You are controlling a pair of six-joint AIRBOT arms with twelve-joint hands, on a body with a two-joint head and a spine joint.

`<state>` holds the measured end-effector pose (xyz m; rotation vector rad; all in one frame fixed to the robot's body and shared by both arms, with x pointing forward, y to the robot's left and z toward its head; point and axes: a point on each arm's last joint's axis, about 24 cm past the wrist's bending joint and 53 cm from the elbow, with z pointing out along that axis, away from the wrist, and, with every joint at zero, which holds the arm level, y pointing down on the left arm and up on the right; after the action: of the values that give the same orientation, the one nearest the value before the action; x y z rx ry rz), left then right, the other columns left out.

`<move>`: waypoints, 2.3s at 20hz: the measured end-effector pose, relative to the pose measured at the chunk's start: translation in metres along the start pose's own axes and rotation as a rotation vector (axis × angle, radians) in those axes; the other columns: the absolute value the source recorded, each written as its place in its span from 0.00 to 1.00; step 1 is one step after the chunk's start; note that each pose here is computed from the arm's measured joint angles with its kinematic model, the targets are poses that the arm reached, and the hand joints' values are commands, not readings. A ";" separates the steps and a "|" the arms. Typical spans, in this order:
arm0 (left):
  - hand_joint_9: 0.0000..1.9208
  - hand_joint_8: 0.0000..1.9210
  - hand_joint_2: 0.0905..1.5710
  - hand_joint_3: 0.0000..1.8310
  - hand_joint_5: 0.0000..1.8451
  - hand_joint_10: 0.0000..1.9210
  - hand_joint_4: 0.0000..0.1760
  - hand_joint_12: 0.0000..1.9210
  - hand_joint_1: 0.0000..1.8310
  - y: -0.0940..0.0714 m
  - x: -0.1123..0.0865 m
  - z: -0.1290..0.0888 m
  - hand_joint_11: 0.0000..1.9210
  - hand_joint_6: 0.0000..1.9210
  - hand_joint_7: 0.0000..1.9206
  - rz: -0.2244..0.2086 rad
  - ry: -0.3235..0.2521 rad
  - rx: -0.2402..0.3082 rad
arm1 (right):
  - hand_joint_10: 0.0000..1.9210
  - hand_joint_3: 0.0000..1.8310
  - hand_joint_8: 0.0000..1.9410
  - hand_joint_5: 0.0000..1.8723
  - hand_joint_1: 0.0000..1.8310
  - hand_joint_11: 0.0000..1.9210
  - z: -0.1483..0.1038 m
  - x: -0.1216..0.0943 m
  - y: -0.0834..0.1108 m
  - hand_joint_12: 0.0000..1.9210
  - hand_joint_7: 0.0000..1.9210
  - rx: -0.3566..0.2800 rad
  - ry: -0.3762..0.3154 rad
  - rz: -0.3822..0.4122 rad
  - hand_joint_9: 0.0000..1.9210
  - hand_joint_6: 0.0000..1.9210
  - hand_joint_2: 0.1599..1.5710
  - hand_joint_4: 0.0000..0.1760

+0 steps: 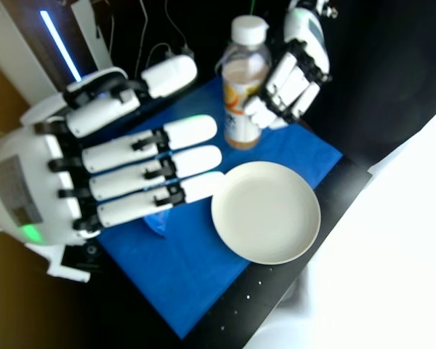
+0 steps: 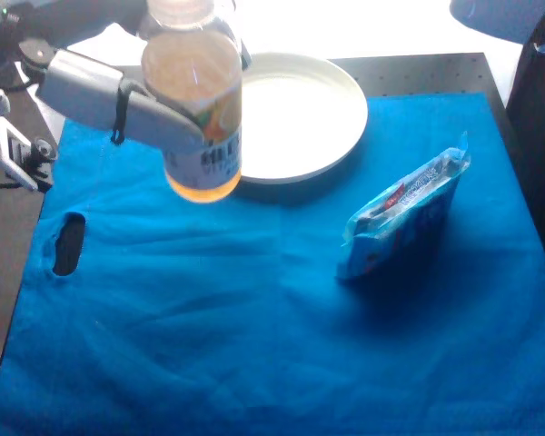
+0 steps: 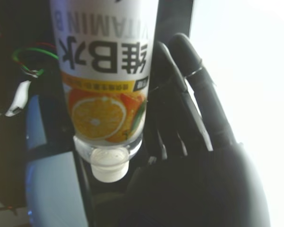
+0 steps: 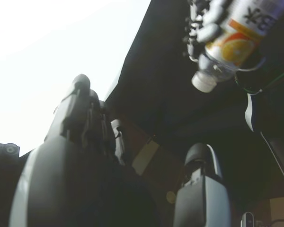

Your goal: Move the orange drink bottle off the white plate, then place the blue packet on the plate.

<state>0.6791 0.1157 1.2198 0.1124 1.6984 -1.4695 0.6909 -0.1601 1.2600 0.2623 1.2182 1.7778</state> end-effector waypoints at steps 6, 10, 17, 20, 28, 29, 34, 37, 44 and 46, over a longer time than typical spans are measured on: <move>0.51 0.67 0.78 0.00 0.41 0.00 0.05 0.42 0.63 -0.002 0.020 -0.002 0.28 0.72 0.38 0.008 0.048 0.009 | 0.00 0.00 0.00 0.02 0.30 0.07 -0.003 -0.001 -0.004 0.30 0.03 0.014 -0.005 0.003 0.10 0.00 0.57 0.95; 0.54 0.64 0.75 0.00 0.40 0.01 0.00 0.62 0.65 0.008 0.033 -0.006 0.17 0.62 0.48 0.002 0.076 -0.016 | 0.00 0.00 0.00 0.03 0.31 0.00 -0.003 0.000 -0.004 0.33 0.03 0.011 -0.003 0.003 0.05 0.00 0.58 0.93; 0.56 0.61 0.74 0.00 0.38 0.01 0.00 0.61 0.67 0.017 0.051 -0.004 0.20 0.64 0.51 -0.022 0.106 -0.036 | 0.00 0.00 0.00 0.03 0.31 0.02 -0.002 0.002 -0.005 0.30 0.03 0.010 -0.004 0.010 0.06 0.00 0.58 0.97; 0.52 0.60 0.75 0.00 0.37 0.00 0.00 0.63 0.67 0.019 0.059 -0.003 0.14 0.67 0.50 -0.033 0.119 -0.036 | 0.00 0.00 0.00 0.03 0.31 0.00 -0.002 0.003 -0.005 0.27 0.03 0.010 -0.001 0.009 0.04 0.00 0.57 0.92; 0.56 0.58 0.75 0.00 0.35 0.01 0.00 0.60 0.67 0.031 0.070 -0.006 0.15 0.70 0.51 -0.079 0.112 -0.055 | 0.00 0.00 0.00 0.03 0.28 0.00 -0.002 0.002 -0.006 0.20 0.04 0.010 -0.006 0.012 0.04 0.00 0.56 1.00; 0.55 0.59 0.76 0.00 0.35 0.01 0.00 0.61 0.66 0.031 0.072 -0.005 0.15 0.71 0.50 -0.079 0.114 -0.054 | 0.00 0.00 0.00 0.03 0.28 0.00 -0.002 0.003 -0.006 0.17 0.05 0.010 -0.004 0.013 0.03 0.00 0.56 1.00; 0.56 0.66 0.76 0.00 0.38 0.01 0.00 0.65 0.65 0.032 0.071 -0.006 0.22 0.67 0.47 -0.090 0.106 -0.054 | 0.00 0.00 0.00 0.02 0.28 0.00 -0.001 0.003 -0.006 0.12 0.03 0.010 -0.004 0.014 0.01 0.00 0.57 1.00; 0.55 0.65 0.75 0.00 0.39 0.01 0.00 0.61 0.65 0.037 0.076 -0.008 0.21 0.64 0.47 -0.106 0.107 -0.065 | 0.00 0.00 0.00 0.01 0.28 0.01 -0.001 0.004 -0.006 0.11 0.03 0.009 -0.003 0.016 0.02 0.00 0.58 0.99; 0.32 0.01 0.64 0.00 0.37 0.00 0.00 0.53 0.51 0.037 0.079 -0.008 0.07 0.01 0.37 -0.127 0.102 -0.056 | 0.00 0.00 0.00 0.02 0.28 0.02 -0.001 0.005 -0.007 0.13 0.01 0.010 -0.004 0.018 0.02 0.00 0.55 1.00; 0.27 0.00 0.62 0.00 0.33 0.00 0.00 0.45 0.50 0.037 0.077 -0.008 0.06 0.00 0.31 -0.129 0.098 -0.057 | 0.00 0.00 0.00 0.01 0.28 0.03 -0.001 0.006 -0.007 0.14 0.02 0.009 -0.001 0.017 0.02 0.00 0.58 1.00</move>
<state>0.6480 0.0985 1.1413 0.0454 1.8545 -1.5301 0.6911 -0.1559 1.2524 0.2793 1.2269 1.7867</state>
